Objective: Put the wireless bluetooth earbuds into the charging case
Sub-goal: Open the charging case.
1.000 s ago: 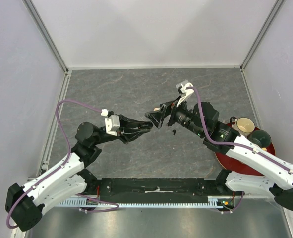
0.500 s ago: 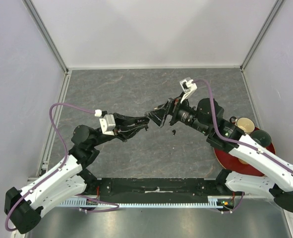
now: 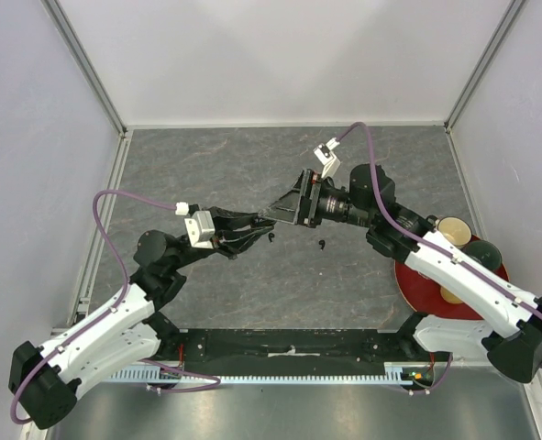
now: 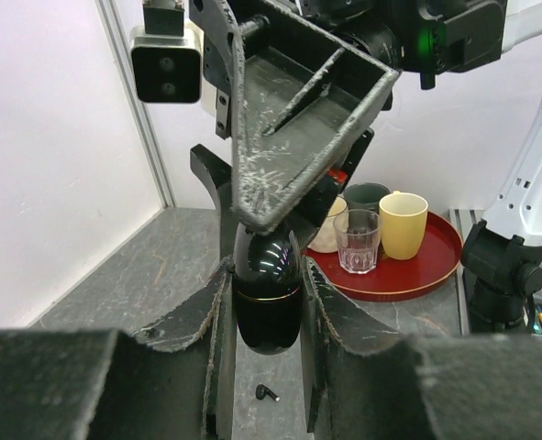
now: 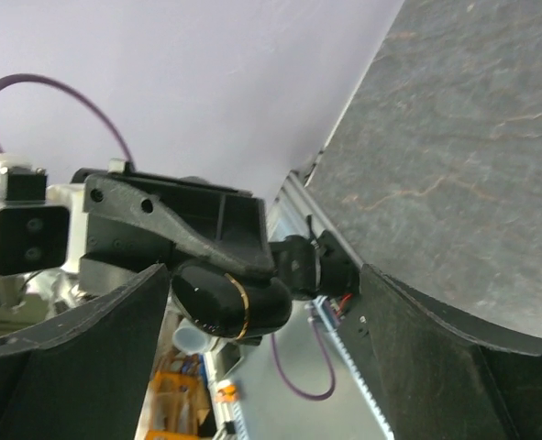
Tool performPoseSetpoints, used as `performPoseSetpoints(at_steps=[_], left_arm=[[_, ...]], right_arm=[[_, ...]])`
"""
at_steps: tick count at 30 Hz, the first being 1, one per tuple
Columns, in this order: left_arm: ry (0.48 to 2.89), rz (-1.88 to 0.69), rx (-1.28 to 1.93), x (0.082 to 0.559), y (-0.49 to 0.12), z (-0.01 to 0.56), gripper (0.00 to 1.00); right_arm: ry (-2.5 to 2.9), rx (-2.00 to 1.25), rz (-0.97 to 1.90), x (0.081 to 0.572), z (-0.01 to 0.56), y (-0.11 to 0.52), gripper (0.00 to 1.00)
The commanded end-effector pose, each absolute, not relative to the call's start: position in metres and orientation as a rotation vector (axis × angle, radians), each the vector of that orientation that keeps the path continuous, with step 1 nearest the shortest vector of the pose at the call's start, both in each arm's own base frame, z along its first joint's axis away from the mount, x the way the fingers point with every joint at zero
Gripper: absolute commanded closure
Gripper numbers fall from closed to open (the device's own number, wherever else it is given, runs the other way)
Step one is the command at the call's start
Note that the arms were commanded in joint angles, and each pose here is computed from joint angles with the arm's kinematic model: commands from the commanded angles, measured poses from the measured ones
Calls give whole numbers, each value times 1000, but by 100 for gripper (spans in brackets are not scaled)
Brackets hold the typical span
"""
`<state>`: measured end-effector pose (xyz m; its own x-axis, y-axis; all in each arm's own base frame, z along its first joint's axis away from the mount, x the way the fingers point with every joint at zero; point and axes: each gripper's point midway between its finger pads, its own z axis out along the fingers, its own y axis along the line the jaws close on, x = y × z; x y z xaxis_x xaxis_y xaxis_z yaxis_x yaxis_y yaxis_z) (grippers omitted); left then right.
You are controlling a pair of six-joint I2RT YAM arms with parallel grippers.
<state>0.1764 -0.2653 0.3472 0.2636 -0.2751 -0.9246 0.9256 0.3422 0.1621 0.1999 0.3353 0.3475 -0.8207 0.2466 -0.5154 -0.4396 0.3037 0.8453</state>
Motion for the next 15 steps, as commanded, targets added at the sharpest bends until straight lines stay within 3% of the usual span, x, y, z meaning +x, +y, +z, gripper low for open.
performPoseSetpoints(at_steps=[1,11,12,15], left_arm=[[842,-901,828,177,-261,376,98],[840,-936,824,177,-266,375,98],[841,-938,825,177,-266,375,98],[843,-947,835,176,-267,374,98]], right_arm=[[1932,-220,1764,181,373,342,14],[1903,-220,1842,178,372,343,37],[1887,-213,1857,178,376,343,45],[1853,-212,1897,177,380,342,52]])
